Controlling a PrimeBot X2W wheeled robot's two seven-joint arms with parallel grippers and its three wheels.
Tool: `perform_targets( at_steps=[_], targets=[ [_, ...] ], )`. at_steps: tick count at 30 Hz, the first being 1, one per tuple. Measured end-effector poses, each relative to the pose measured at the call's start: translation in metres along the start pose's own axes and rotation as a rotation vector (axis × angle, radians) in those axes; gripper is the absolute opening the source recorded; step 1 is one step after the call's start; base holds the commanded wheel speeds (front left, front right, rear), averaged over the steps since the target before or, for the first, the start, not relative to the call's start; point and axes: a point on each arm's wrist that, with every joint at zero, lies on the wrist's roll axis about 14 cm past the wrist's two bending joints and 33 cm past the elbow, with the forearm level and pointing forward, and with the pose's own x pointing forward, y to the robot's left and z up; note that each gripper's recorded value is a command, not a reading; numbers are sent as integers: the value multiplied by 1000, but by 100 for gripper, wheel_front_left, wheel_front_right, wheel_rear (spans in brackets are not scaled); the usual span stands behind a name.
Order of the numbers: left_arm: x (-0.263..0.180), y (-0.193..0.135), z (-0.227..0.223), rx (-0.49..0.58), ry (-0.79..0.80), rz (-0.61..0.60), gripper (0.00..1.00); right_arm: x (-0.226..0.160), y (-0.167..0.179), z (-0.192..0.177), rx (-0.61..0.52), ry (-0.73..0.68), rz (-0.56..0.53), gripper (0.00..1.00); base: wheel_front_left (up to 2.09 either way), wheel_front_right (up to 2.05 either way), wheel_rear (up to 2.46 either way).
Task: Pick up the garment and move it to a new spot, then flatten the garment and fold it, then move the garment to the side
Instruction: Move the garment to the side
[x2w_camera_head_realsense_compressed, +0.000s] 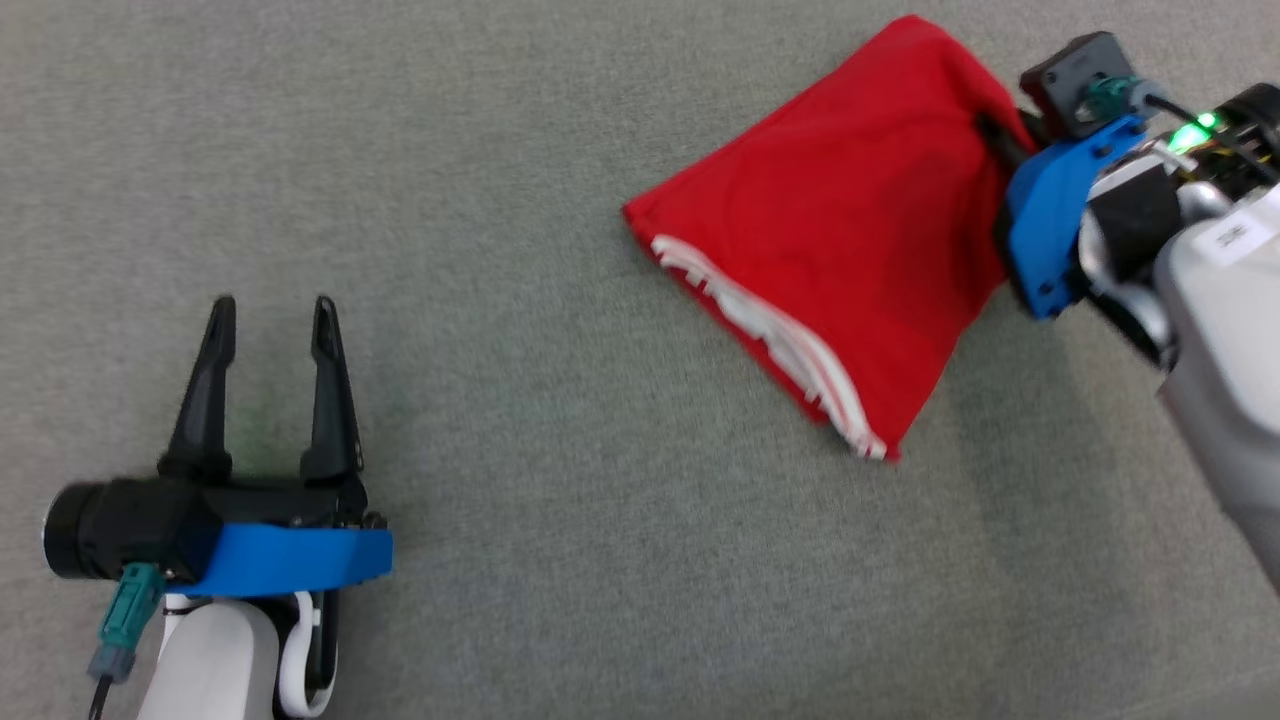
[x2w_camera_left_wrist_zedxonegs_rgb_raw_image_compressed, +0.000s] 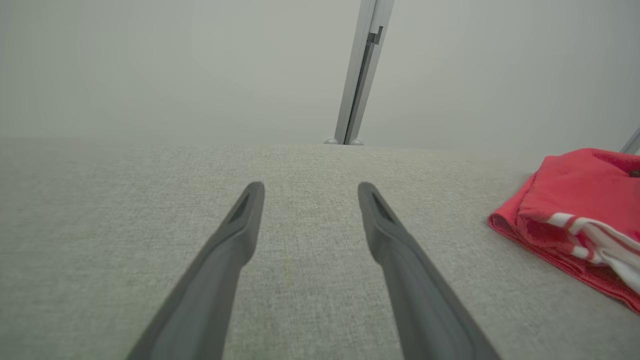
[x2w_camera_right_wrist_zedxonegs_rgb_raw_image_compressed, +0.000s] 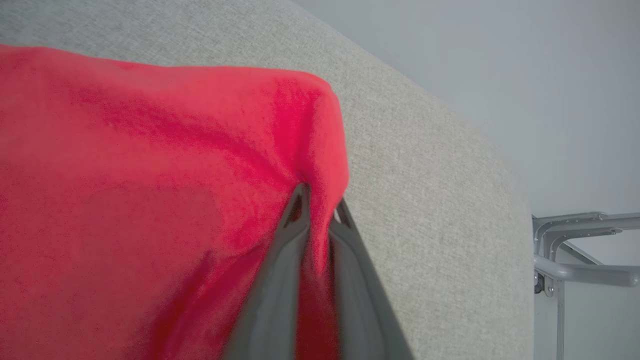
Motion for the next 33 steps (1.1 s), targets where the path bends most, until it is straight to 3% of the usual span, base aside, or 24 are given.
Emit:
perform_targets(
  at_steps=[7, 14, 20, 27, 30, 31, 32, 33],
  targets=[
    [34, -12, -23, 14, -6, -84, 100, 23, -83, -22, -35, 19, -164, 0, 0, 0, 0],
    [50, -16, -33, 20, -27, -145, 100, 33, -141, -44, -101, 66, -290, 0, 0, 0, 0],
    [53, -14, -41, 16, -34, -160, 100, 43, -173, -49, -185, 73, -358, 0, 0, 0, 0],
    [54, -12, -44, 12, -42, -161, 100, 41, -203, -69, -161, 109, -444, 0, 0, 0, 0],
    [54, -12, -40, 5, -48, -159, 100, 41, -209, -73, -101, 95, -475, 0, 0, 0, 0],
    [54, -11, -40, 5, -49, -157, 100, 42, -210, -74, -85, 86, -481, 79, 0, 0, 0],
    [54, -11, -39, 4, -50, -154, 100, 42, -209, -75, -88, 82, -482, 100, 0, 0, 0],
    [53, -11, -38, 2, -51, -152, 100, 43, -207, -74, -77, 67, -486, 100, 0, 0, 0]
  ],
)
